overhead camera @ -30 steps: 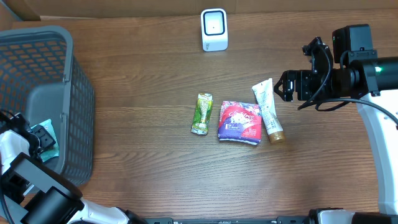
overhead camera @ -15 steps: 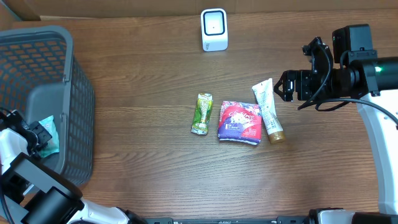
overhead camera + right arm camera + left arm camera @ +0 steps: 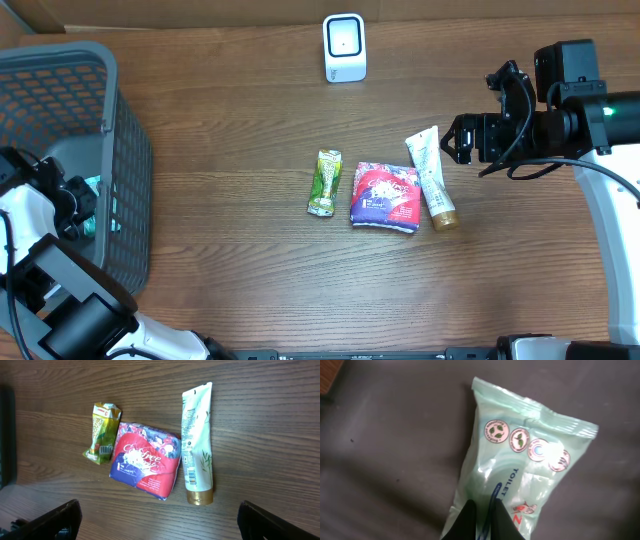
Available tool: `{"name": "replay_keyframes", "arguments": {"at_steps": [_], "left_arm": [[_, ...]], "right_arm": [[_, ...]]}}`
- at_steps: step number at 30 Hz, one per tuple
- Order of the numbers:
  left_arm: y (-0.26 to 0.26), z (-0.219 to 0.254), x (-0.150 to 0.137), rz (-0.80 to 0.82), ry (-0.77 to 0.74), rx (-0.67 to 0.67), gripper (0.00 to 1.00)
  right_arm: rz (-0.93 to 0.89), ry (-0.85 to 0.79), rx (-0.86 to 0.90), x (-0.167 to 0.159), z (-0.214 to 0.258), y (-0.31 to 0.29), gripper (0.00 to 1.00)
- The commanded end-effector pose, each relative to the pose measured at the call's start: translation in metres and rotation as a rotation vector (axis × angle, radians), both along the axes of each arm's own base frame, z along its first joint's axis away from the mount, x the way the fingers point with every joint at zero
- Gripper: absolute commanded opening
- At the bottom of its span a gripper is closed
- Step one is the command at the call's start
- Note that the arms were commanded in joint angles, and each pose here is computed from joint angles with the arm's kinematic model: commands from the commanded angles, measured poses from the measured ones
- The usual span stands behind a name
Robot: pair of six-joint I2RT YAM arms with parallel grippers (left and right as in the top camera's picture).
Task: Scan the item barcode
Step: 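Grasp the mint-green wipes packet in the basket with the left gripper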
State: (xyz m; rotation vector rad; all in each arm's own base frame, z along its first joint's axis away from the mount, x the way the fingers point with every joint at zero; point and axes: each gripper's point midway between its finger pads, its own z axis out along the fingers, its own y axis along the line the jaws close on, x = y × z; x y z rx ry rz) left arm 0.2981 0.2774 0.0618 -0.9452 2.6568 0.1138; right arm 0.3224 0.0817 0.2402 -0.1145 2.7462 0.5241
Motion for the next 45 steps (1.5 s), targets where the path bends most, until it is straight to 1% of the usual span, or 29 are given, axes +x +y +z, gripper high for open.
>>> {"name": "replay_keyframes", "arguments": {"at_steps": [1, 4, 7, 8, 9, 11, 12, 14, 22, 25, 27, 31, 38, 40, 42, 44, 45], "left_arm": [[0.008, 0.024, 0.015, -0.016, -0.042, 0.021, 0.04], [0.013, 0.042, 0.020, -0.016, -0.057, 0.036, 0.04], [0.015, 0.047, 0.022, -0.017, -0.064, 0.043, 0.04], [0.015, 0.046, 0.021, -0.017, -0.063, 0.042, 0.15], [0.014, 0.043, 0.021, -0.018, -0.063, 0.041, 0.41], [0.013, 0.035, 0.021, -0.018, -0.060, 0.038, 0.82], [0.012, 0.030, 0.019, -0.018, -0.054, 0.032, 0.91], [0.008, 0.016, 0.016, -0.019, -0.042, 0.020, 1.00], [-0.002, -0.020, 0.007, -0.032, -0.013, -0.015, 1.00], [-0.009, -0.028, 0.011, -0.091, -0.020, -0.042, 0.99], [-0.009, -0.031, 0.011, -0.095, -0.016, -0.048, 0.97], [-0.011, -0.036, 0.010, -0.096, -0.006, -0.059, 0.97], [-0.016, -0.049, 0.009, -0.106, 0.018, -0.084, 0.93], [-0.018, -0.057, 0.008, -0.109, 0.032, -0.098, 0.87], [-0.022, -0.064, 0.007, -0.111, 0.049, -0.116, 0.74], [-0.024, -0.068, 0.005, -0.112, 0.061, -0.127, 0.46], [-0.025, -0.069, 0.005, -0.113, 0.064, -0.130, 0.33]], "right_arm": [[0.011, -0.033, 0.006, 0.002, 0.010, 0.003, 1.00], [0.011, -0.034, 0.006, 0.002, 0.010, 0.003, 1.00], [0.011, -0.034, 0.006, 0.002, 0.010, 0.003, 1.00], [0.011, -0.034, 0.006, 0.002, 0.010, 0.003, 1.00], [0.011, -0.035, 0.006, 0.002, 0.010, 0.003, 1.00], [0.011, -0.035, 0.006, 0.002, 0.010, 0.003, 1.00], [0.011, -0.034, 0.006, 0.002, 0.010, 0.003, 1.00], [0.011, -0.035, 0.006, 0.002, 0.010, 0.003, 1.00], [0.011, -0.035, 0.006, 0.002, 0.010, 0.003, 1.00], [0.011, -0.038, 0.006, 0.003, 0.010, 0.003, 1.00], [0.011, -0.037, 0.006, 0.003, 0.010, 0.003, 1.00], [0.011, -0.038, 0.006, 0.003, 0.010, 0.003, 1.00], [0.011, -0.038, 0.006, 0.003, 0.011, 0.003, 1.00], [0.011, -0.038, 0.006, 0.003, 0.010, 0.003, 1.00], [0.011, -0.037, 0.006, 0.003, 0.010, 0.003, 1.00], [0.011, -0.037, 0.006, 0.003, 0.010, 0.003, 1.00], [0.011, -0.037, 0.006, 0.003, 0.010, 0.003, 1.00]]}}
